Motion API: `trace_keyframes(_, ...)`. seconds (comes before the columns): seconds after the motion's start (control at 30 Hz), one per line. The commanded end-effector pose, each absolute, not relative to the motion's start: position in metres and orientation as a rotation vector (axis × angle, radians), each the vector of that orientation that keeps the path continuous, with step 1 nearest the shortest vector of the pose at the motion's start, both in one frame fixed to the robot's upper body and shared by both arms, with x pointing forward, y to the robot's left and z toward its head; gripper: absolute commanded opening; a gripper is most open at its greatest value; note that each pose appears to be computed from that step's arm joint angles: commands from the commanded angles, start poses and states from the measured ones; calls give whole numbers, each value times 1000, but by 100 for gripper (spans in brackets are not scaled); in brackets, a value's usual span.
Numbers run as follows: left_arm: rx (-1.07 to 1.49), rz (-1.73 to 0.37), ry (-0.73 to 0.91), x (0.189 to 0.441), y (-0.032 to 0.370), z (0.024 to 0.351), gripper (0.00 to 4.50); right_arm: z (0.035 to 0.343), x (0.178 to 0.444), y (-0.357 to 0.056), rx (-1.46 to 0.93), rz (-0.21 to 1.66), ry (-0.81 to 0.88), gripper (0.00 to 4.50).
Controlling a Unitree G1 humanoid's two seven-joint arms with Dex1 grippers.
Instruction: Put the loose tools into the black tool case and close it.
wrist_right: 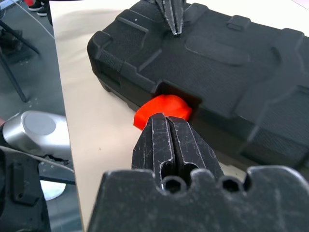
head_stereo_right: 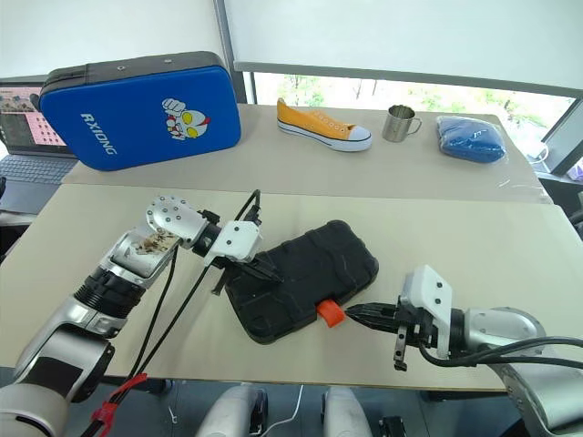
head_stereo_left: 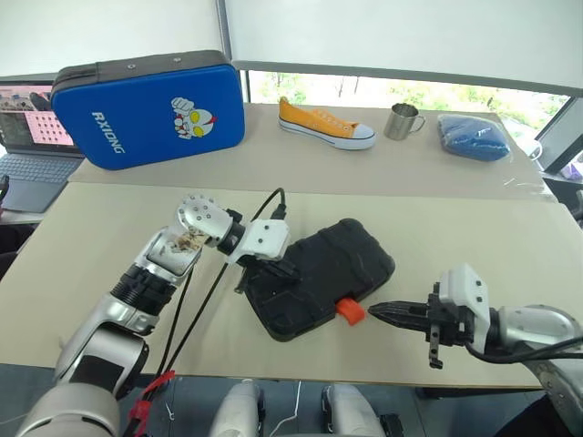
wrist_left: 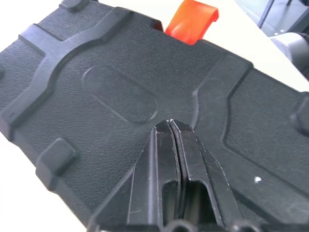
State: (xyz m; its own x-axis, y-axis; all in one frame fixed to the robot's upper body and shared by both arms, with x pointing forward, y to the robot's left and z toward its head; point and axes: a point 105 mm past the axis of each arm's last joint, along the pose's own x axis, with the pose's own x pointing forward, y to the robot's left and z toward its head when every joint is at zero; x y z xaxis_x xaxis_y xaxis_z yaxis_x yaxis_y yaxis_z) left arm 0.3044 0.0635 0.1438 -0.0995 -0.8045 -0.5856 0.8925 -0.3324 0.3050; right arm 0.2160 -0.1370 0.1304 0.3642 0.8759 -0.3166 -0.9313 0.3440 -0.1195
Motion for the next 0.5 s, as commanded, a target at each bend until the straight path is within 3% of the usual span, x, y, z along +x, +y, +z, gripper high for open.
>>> trace_keyframes(0.03, 836, -1702, 226, 309, 69, 128, 7, 109, 220, -130, -374, 1194, 265, 0)
trace_keyframes(0.23, 830, -1689, 209, 309, 68, 130, 7, 83, 230, -128, -442, 1168, 313, 0)
trace_keyframes(0.5, 816, -1674, 191, 308, 66, 132, 7, 71, 241, -123, -442, 1114, 319, 0)
